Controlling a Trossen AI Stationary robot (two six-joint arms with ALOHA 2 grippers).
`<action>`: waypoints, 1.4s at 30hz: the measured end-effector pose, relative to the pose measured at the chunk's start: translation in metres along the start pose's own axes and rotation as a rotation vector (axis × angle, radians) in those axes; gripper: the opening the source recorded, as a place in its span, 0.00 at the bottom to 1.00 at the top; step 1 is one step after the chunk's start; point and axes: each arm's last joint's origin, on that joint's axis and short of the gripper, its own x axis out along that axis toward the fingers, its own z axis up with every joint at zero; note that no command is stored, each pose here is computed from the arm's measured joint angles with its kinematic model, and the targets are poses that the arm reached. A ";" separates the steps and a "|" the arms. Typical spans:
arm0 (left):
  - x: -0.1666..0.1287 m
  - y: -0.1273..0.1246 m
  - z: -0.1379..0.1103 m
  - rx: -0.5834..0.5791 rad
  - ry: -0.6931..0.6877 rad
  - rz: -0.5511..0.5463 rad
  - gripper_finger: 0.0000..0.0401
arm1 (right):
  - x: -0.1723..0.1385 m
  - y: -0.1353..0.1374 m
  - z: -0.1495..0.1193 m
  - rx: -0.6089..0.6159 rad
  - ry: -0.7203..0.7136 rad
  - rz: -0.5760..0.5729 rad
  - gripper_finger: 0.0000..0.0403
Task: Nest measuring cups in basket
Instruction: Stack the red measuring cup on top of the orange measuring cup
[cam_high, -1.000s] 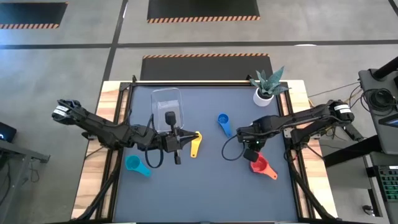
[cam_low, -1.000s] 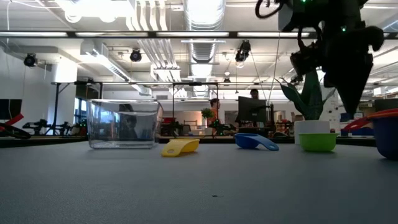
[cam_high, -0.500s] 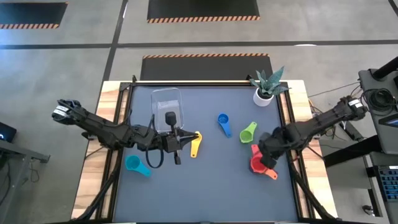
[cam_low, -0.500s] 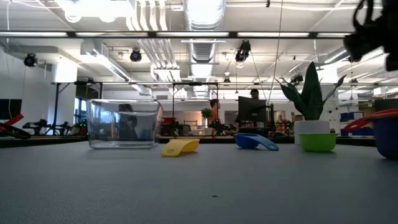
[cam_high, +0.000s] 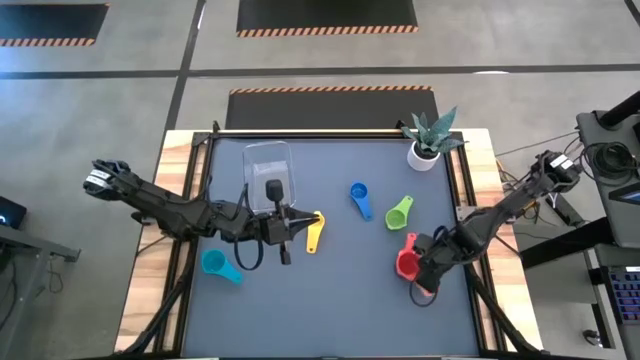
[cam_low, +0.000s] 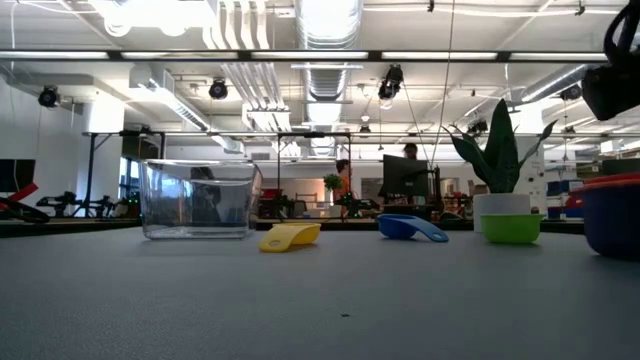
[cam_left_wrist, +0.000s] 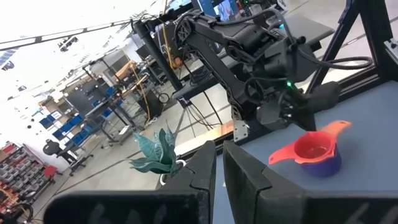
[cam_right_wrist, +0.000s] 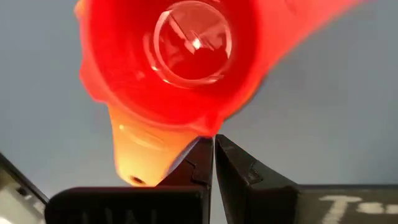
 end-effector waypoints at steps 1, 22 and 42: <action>0.000 0.000 0.000 0.000 -0.001 0.000 0.03 | 0.000 0.003 0.001 -0.011 -0.014 0.009 0.02; 0.011 -0.018 -0.011 -0.065 0.037 -0.042 0.03 | -0.030 0.003 0.008 -0.563 -0.316 -0.209 0.02; 0.012 -0.017 -0.008 -0.034 0.000 -0.024 0.03 | 0.009 0.005 0.017 -0.672 -0.200 -0.508 0.49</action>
